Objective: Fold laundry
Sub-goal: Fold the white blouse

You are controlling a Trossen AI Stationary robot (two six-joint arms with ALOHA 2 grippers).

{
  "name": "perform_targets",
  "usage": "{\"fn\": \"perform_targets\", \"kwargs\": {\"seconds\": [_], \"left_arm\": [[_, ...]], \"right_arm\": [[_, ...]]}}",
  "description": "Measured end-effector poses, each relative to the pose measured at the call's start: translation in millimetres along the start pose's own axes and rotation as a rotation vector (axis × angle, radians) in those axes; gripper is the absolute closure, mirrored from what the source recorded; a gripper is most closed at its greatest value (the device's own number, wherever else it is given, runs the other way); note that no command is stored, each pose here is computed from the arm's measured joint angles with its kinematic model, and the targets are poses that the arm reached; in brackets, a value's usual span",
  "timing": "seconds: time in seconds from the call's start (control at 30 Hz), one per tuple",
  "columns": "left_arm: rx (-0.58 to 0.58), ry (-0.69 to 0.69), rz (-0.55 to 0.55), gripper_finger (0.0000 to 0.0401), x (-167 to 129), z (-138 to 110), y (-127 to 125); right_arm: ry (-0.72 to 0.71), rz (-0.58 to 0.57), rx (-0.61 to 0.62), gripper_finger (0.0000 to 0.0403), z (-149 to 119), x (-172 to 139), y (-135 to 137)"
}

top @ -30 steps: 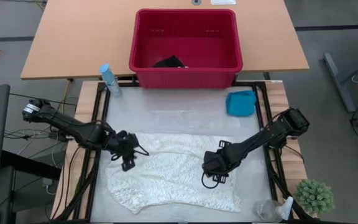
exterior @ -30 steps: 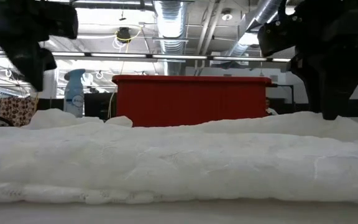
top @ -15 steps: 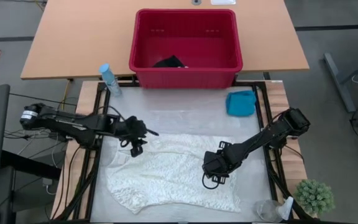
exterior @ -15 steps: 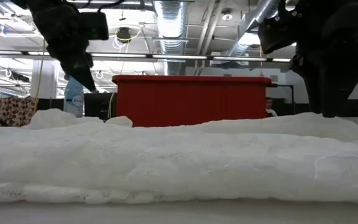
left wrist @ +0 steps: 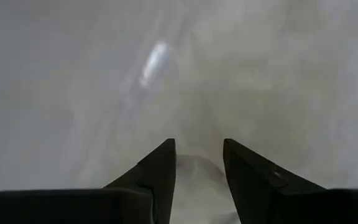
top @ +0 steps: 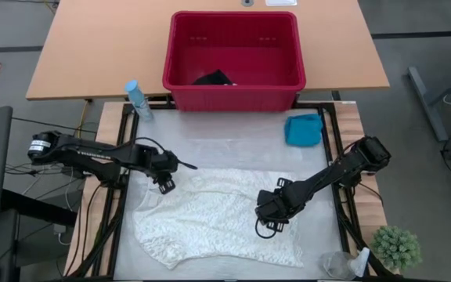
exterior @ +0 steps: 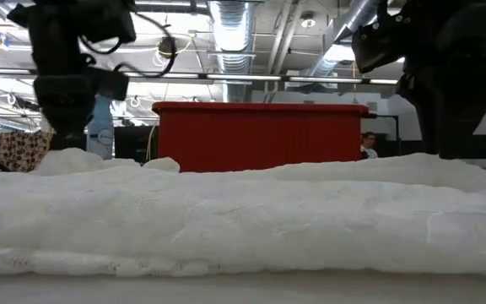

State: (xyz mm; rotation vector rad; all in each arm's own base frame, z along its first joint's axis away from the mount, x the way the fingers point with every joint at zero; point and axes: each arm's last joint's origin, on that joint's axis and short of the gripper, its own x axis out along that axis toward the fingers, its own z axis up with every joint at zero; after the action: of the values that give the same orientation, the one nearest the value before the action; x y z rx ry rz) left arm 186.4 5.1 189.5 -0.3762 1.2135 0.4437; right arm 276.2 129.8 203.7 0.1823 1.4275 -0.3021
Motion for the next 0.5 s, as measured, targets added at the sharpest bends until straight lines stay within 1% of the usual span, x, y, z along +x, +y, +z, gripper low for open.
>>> {"fn": "perform_targets", "kwargs": {"seconds": [0.1, 0.17, 0.33, 0.5], "left_arm": [[-0.097, 0.095, -0.051, 0.0278, 0.7, -8.3, -0.8], [-0.139, 0.123, -0.077, 0.0278, -3.8, -14.2, -3.8], [-0.236, 0.12, -0.157, 0.0278, -19.7, -26.7, -13.0], [-0.25, 0.106, -0.237, 0.0278, -35.4, -39.0, -18.6]], "right_arm": [[0.0, 0.001, -0.003, 0.0198, -1.6, -0.3, 1.7], [0.001, 0.003, -0.01, 0.0198, -3.1, -0.6, 3.3], [0.005, 0.003, -0.02, 0.0198, -7.3, -1.4, 6.8], [0.038, -0.033, 0.003, 0.0198, -14.9, -2.3, 7.2]]}}
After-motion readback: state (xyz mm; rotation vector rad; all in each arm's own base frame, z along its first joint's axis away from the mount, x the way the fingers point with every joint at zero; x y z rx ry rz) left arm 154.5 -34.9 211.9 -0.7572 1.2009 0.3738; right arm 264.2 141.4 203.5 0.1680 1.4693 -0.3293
